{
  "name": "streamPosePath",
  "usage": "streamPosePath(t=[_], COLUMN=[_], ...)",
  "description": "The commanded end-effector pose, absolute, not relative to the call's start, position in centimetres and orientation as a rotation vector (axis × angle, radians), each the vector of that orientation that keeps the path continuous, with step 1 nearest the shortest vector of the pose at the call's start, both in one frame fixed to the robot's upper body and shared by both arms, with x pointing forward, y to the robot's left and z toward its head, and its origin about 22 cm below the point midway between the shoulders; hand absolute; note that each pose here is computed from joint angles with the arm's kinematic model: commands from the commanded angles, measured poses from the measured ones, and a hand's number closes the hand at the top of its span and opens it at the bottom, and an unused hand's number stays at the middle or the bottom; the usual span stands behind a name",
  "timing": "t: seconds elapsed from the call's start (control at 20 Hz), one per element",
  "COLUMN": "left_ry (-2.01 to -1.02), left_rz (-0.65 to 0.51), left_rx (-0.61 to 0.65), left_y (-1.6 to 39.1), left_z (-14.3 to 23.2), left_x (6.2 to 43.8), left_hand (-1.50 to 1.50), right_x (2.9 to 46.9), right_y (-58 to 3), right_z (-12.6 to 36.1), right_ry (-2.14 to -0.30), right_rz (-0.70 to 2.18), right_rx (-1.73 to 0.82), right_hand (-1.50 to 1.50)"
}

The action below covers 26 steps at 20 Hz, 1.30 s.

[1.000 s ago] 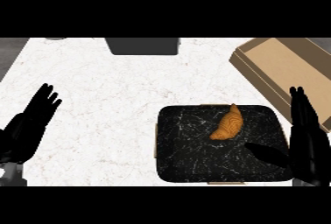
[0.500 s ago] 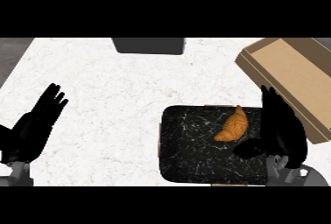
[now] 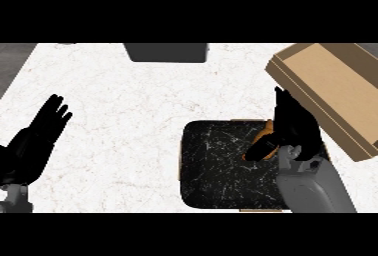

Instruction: Pick the croissant from the tray and place it in the cardboard box

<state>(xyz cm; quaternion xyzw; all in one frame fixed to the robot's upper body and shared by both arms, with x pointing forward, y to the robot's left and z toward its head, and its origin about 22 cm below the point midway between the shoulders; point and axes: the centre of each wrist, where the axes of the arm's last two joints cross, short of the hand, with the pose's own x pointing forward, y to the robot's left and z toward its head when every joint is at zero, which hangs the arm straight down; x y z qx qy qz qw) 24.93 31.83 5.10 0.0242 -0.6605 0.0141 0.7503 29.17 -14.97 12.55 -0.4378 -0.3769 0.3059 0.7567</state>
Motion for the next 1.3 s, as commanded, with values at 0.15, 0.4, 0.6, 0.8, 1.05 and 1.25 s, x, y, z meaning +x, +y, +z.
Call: streamPosePath(t=[0.15, 0.4, 0.6, 0.8, 1.05, 1.25], left_ry=[-1.438, -1.446, -1.421, -1.434, -1.436, -1.442], left_rz=[0.056, 0.034, 0.036, 0.031, 0.038, 0.038], left_rx=[0.052, 0.04, 0.078, 0.034, 0.038, 0.06], left_y=[31.9, 32.2, 31.2, 30.9, 32.4, 32.5], left_z=[5.7, 6.5, 4.6, 5.9, 4.9, 4.8], left_x=[24.9, 24.6, 24.3, 23.7, 24.0, 24.2], left_hand=[0.0, 0.0, 0.0, 0.0, 0.0, 0.0], right_x=[30.9, 31.3, 29.8, 30.7, 31.4, 32.5], right_y=[-13.5, -13.4, -13.3, -12.3, -12.2, -12.9], right_z=[12.7, 12.1, 11.2, 11.7, 12.6, 10.7], right_ry=[-0.51, -0.484, -0.532, -0.539, -0.525, -0.492], right_rz=[0.681, 0.695, 0.727, 0.71, 0.753, 0.748], right_rx=[-0.978, -0.979, -0.96, -0.993, -1.02, -1.02], right_hand=[-1.5, -1.5, -1.5, -1.5, -1.5, -1.5])
